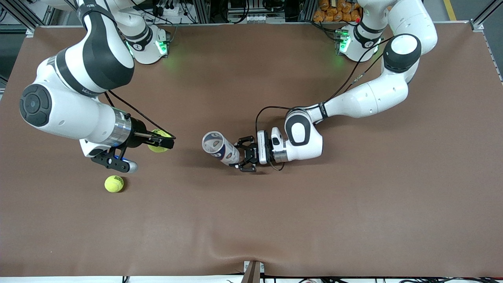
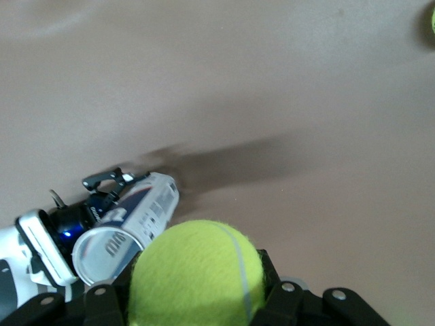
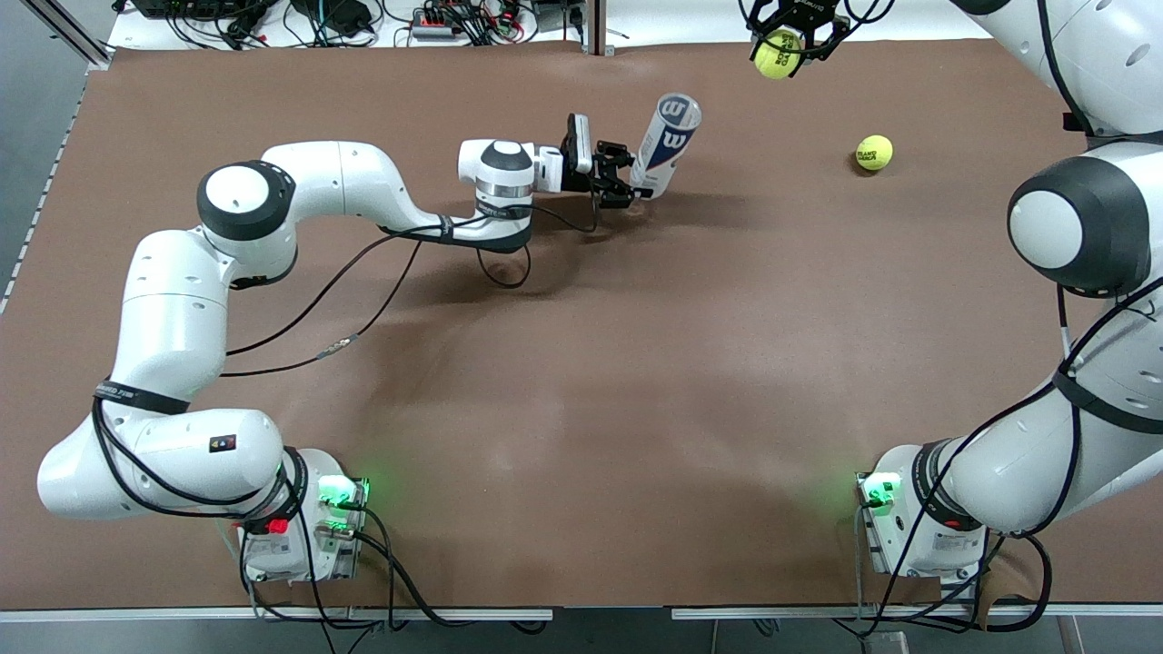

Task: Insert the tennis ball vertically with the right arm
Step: 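Hold the can with the left gripper while the right gripper brings the ball, then push the tennis ball into the can opening with the right gripper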

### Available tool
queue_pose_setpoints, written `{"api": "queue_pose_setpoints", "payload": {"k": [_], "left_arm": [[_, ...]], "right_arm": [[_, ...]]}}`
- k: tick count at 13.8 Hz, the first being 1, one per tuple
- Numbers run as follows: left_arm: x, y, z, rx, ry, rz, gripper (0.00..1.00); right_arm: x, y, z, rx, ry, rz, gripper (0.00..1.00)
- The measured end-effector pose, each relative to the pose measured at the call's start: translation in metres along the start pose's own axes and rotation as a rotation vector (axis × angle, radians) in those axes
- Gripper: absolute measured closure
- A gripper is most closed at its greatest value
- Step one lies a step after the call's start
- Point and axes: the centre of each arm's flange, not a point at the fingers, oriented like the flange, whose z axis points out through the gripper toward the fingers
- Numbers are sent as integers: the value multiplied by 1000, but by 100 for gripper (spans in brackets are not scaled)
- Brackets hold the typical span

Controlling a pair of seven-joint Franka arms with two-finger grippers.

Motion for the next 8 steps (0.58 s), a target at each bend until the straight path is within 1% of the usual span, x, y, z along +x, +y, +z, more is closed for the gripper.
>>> {"api": "queue_pose_setpoints", "payload": {"k": [2,4,8], "left_arm": [[-14,12,14,-1,39,7,28],[-26,23,30,-13,73,10,28],[-40,42,50,-50,97,-23,28]], "right_arm": [[-3,-4,2,1,-4,72,33],[-13,-17,8,-3,-13,111,33],[-46,-56,35,-37,-37,173,33]]}}
